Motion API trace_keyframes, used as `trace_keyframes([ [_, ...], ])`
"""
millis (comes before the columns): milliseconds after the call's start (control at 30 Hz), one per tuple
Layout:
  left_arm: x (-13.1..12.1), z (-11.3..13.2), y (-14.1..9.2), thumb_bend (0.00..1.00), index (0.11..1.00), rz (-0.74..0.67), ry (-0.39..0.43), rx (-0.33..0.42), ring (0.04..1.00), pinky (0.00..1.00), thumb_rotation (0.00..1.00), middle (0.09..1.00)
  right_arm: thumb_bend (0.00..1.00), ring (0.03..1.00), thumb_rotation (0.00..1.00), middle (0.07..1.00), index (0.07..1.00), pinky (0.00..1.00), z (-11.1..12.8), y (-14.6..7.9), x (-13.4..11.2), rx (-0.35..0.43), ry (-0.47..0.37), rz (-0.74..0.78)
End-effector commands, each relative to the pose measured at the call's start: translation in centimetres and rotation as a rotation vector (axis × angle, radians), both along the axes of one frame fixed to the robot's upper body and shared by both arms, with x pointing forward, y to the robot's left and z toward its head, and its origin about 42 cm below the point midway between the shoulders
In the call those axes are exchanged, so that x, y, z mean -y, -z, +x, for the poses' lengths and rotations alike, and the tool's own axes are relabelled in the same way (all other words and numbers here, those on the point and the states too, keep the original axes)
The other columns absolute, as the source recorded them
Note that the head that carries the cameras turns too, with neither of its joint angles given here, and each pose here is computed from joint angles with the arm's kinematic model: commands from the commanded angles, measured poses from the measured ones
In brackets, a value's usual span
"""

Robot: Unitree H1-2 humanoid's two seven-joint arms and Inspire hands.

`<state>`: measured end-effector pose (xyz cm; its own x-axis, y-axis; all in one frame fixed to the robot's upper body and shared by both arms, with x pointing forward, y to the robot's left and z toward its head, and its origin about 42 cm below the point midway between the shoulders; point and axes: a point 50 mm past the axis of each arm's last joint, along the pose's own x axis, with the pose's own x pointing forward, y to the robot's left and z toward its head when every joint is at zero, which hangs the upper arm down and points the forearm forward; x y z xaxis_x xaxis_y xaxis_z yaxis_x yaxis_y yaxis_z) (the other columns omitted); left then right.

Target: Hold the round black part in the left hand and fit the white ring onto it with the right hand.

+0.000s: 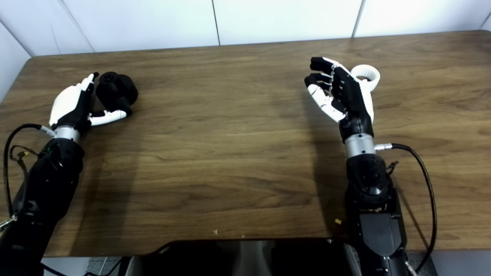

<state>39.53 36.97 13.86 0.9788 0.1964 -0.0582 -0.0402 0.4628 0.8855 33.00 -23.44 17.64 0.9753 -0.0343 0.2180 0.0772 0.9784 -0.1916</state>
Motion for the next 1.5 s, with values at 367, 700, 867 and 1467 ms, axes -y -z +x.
trace_keyframes([
  [367,-0.1,3.3,-1.5,1.00,0.941,0.039,-0.090,0.117,1.000,0.91,0.48,1.000,0.57,0.720,0.44,0.761,0.736,0.67,1.0,-2.7,0.0,0.108,-0.021,-0.011],
  [700,0.7,4.3,-1.5,1.00,0.941,0.036,-0.078,0.119,1.000,0.96,0.49,1.000,0.57,0.713,0.45,0.758,0.737,0.66,1.0,-2.9,0.0,0.112,-0.016,-0.015],
  [867,0.8,4.5,-1.7,1.00,0.933,0.042,-0.071,0.117,1.000,0.99,0.49,1.000,0.57,0.710,0.45,0.759,0.737,0.66,1.0,-2.8,0.0,0.113,-0.016,-0.016],
  [1467,1.7,3.9,-2.1,0.98,0.671,0.031,-0.047,0.126,1.000,1.00,0.32,1.000,0.57,0.725,0.45,0.767,0.746,0.69,0.7,-2.7,0.0,0.104,-0.009,-0.009],
])
